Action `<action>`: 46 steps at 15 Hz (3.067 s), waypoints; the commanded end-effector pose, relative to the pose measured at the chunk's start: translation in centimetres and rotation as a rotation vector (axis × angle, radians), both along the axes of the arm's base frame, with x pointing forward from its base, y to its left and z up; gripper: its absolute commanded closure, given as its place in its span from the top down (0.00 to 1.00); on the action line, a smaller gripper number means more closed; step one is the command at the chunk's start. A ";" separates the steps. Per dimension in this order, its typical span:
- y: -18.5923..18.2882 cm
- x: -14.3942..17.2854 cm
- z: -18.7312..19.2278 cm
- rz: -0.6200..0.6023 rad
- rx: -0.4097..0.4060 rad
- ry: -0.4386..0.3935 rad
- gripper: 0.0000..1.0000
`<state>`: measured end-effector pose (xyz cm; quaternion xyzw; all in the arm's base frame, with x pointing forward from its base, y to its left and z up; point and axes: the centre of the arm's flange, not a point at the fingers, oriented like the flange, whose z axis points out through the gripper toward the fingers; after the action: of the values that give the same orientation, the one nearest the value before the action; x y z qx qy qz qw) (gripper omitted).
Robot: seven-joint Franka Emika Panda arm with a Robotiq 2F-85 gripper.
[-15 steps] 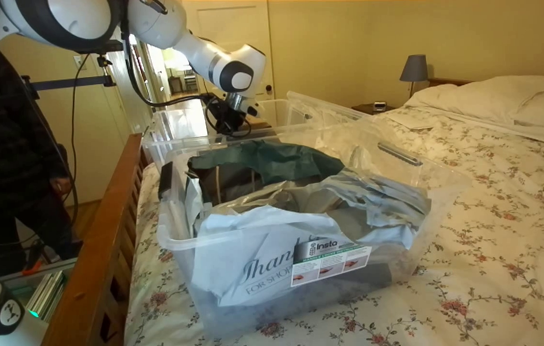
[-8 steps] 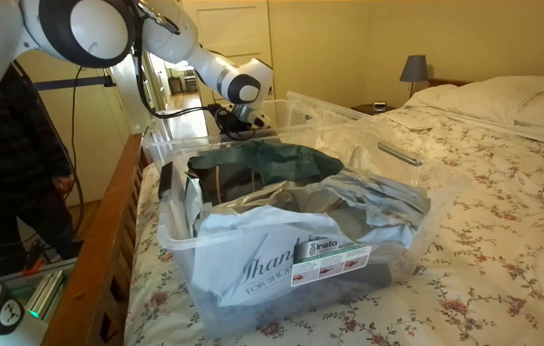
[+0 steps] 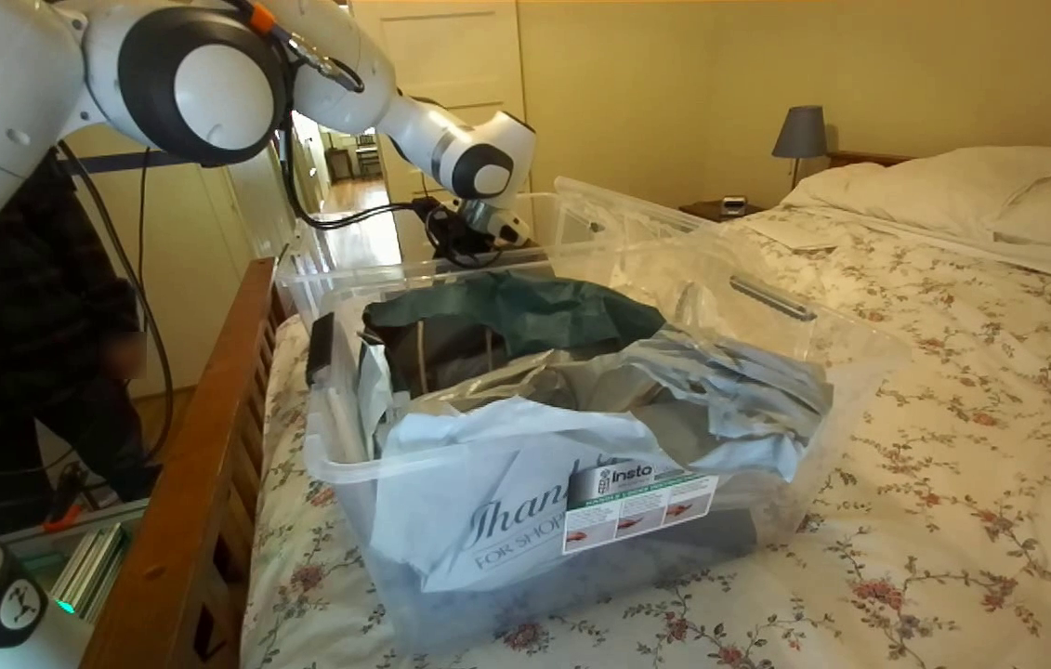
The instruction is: Remove one box from the container on the left and put it in the container on the right.
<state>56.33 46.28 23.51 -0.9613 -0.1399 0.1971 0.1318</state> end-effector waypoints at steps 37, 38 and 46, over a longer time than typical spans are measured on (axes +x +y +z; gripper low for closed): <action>1.6 3.8 -4.1 -0.177 -0.159 0.070 1.00; 1.4 4.1 -4.4 -0.170 -0.120 0.104 1.00; 1.9 4.1 -1.5 -0.032 0.165 0.177 0.45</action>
<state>59.72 47.21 21.59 -0.9465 -0.0807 0.2608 0.1723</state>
